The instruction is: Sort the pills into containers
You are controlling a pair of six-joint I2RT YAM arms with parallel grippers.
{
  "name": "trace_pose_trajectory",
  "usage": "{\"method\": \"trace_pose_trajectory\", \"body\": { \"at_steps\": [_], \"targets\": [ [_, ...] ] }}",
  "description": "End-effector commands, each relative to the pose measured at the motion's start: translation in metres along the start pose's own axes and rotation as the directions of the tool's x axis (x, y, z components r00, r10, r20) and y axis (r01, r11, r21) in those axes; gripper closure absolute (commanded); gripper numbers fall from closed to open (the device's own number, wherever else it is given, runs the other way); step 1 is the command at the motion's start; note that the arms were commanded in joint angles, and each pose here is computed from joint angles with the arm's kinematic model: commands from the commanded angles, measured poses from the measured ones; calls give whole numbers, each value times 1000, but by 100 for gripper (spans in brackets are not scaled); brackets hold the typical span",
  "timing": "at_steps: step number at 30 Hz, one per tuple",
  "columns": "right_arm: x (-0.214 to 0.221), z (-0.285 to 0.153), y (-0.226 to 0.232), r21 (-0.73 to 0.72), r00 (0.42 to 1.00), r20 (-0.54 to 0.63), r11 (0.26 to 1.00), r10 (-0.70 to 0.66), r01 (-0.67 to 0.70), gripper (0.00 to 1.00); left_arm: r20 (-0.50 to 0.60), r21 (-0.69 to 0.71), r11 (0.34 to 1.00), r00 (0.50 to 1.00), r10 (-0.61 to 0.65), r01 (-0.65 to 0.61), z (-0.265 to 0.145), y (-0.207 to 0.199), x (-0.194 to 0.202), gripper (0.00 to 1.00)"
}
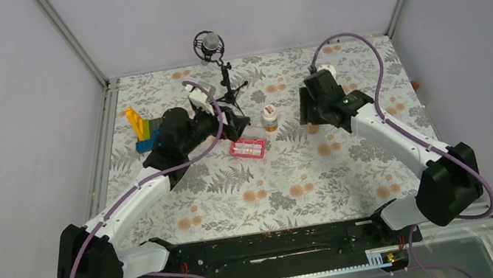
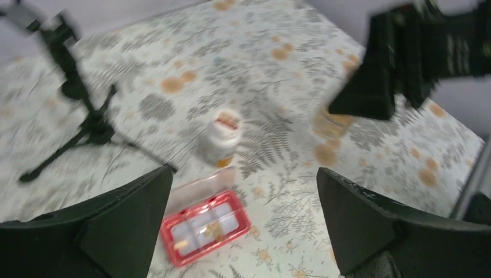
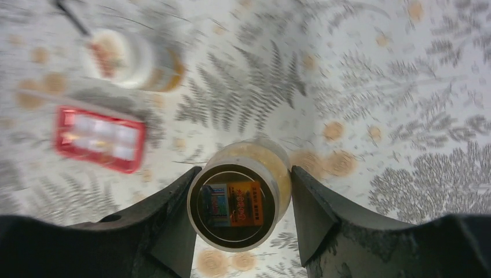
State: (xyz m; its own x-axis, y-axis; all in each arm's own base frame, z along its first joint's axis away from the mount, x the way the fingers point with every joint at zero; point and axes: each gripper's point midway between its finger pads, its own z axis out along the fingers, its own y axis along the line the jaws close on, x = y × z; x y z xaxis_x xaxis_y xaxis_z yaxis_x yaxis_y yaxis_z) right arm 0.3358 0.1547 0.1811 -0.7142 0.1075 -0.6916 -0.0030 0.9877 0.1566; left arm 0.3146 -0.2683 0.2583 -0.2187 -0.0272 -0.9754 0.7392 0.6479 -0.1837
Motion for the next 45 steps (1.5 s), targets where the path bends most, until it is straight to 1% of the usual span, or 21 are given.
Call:
{"method": "trace_pose_trajectory", "body": {
  "at_steps": [1, 5, 8, 12, 14, 17, 19, 21, 22, 24, 27, 29, 30, 31, 32, 33, 35, 38, 40, 43, 45],
  "targets": [
    [-1, 33, -29, 90, 990, 104, 991, 91, -100, 62, 62, -242, 935, 966, -251, 259, -13, 57, 6, 5],
    [15, 59, -40, 114, 987, 116, 985, 114, -127, 62, 71, -346, 840, 904, -421, 418, -30, 88, 48, 10],
    [23, 75, -46, 131, 983, 127, 981, 129, -145, 61, 80, -412, 784, 876, -476, 464, -42, 104, 72, 11],
    [33, 94, -46, 108, 984, 145, 986, 107, -124, 52, 89, -466, 726, 843, -531, 506, -51, 117, 93, 13],
    [38, 100, -48, 109, 986, 136, 988, 96, -111, 51, 95, -499, 684, 819, -566, 531, -55, 123, 104, 14],
    [41, 104, -47, 108, 989, 125, 990, 81, -94, 48, 99, -495, 661, 793, -601, 563, -54, 124, 110, 15],
    [42, 104, -47, 108, 989, 123, 989, 85, -98, 38, 99, -491, 646, 774, -626, 585, -53, 123, 114, 15],
    [39, 100, -48, 111, 988, 126, 988, 94, -108, 21, 93, -495, 628, 755, -649, 601, -52, 123, 120, 16],
    [35, 95, -48, 114, 988, 123, 987, 97, -111, 16, 92, -519, 604, 742, -664, 605, -53, 125, 126, 17],
    [18, 80, -43, 101, 990, 116, 990, 85, -97, 11, 91, -577, 555, 723, -684, 599, -59, 131, 138, 21],
    [-17, 55, -36, 95, 989, 140, 994, 41, -55, 10, 88, -596, 543, 720, -689, 592, -62, 132, 146, 30],
    [-37, 43, -21, 42, 990, 140, 999, 9, -15, 13, 93, -595, 530, 707, -701, 604, -62, 131, 152, 40],
    [-45, 38, -8, -19, 991, 132, 1000, 0, 2, 17, 91, -593, 527, 701, -707, 609, -61, 131, 154, 44],
    [-50, 35, 10, -101, 993, 120, 995, -12, 24, 28, 85, -587, 529, 696, -713, 613, -60, 130, 157, 47],
    [-51, 35, 29, -188, 995, 96, 981, -36, 53, 37, 74, -582, 533, 692, -718, 614, -58, 127, 160, 48],
    [-52, 33, 49, -262, 995, 78, 962, -57, 76, 42, 64, -581, 542, 698, -714, 607, -58, 126, 163, 49],
    [-49, 35, 77, -324, 993, 50, 939, -107, 118, 46, 43, -598, 559, 719, -693, 574, -60, 124, 172, 50],
    [-34, 40, 111, -365, 982, 23, 913, -185, 181, 47, -7, -621, 581, 737, -676, 527, -59, 114, 184, 55],
    [-27, 47, 120, -362, 981, -3, 915, -193, 179, 48, -37, -621, 596, 740, -672, 510, -54, 106, 192, 61],
    [-19, 56, 125, -325, 984, -76, 937, -159, 126, 59, -72, -618, 598, 721, -689, 510, -48, 97, 205, 66],
    [-15, 58, 133, -321, 981, -104, 939, -162, 121, 63, -88, -638, 597, 723, -685, 487, -47, 94, 214, 67]
  ]
}}
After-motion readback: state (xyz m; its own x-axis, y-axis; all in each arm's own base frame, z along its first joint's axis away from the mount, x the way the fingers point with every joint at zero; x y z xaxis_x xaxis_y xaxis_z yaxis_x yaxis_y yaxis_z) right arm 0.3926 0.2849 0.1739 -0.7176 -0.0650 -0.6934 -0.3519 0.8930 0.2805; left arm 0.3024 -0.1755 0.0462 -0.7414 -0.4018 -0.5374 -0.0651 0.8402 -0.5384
